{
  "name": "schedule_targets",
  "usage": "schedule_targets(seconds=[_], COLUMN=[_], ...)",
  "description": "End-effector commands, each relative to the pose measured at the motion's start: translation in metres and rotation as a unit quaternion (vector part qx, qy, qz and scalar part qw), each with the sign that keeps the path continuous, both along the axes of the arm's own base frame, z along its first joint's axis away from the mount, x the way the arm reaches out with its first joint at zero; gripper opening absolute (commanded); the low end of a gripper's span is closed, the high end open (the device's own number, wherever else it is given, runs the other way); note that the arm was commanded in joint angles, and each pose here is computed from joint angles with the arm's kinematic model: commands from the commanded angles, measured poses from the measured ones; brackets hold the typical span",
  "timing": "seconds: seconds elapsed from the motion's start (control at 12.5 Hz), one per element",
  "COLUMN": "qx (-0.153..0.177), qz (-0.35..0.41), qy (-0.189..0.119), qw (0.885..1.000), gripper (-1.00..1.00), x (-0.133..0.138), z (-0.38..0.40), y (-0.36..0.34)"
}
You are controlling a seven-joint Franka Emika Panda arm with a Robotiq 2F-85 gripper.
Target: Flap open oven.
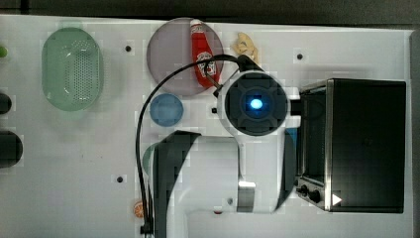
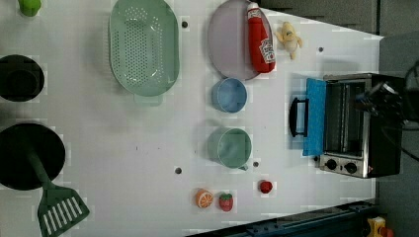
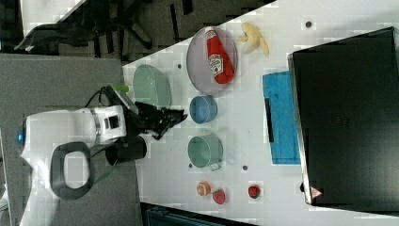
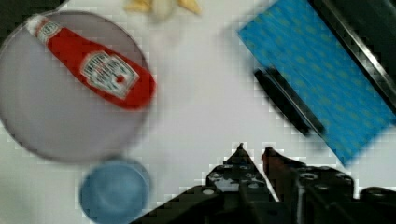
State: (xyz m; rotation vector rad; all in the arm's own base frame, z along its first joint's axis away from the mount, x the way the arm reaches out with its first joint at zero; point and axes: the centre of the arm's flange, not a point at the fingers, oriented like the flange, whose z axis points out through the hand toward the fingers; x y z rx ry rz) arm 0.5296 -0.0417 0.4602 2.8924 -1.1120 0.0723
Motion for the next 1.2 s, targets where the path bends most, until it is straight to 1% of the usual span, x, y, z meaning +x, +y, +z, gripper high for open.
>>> schedule_targets(seconds=[0.08, 0.24, 0.32, 0.4, 0.56, 1.2], qx=[0.023, 0.029, 0.030, 0.031, 0.032, 0.031], qz=[-0.033, -0.061, -0.079, -0.081, -0.078, -0.078], qy=[0.019, 0.035, 0.038, 0.033, 0.028, 0.033], qw=[0.999, 0.997, 0.996, 0.996, 0.996, 0.996], gripper=[-0.65, -0.65, -0.65, -0.65, -0.65, -0.65], x=[-0.017, -0.032, -0.036, -0.038, -0.040, -0.040], z=[0.057, 0.086, 0.095, 0.101, 0.105, 0.100], y=[-0.001, -0.005, -0.006, -0.006, -0.003, -0.003])
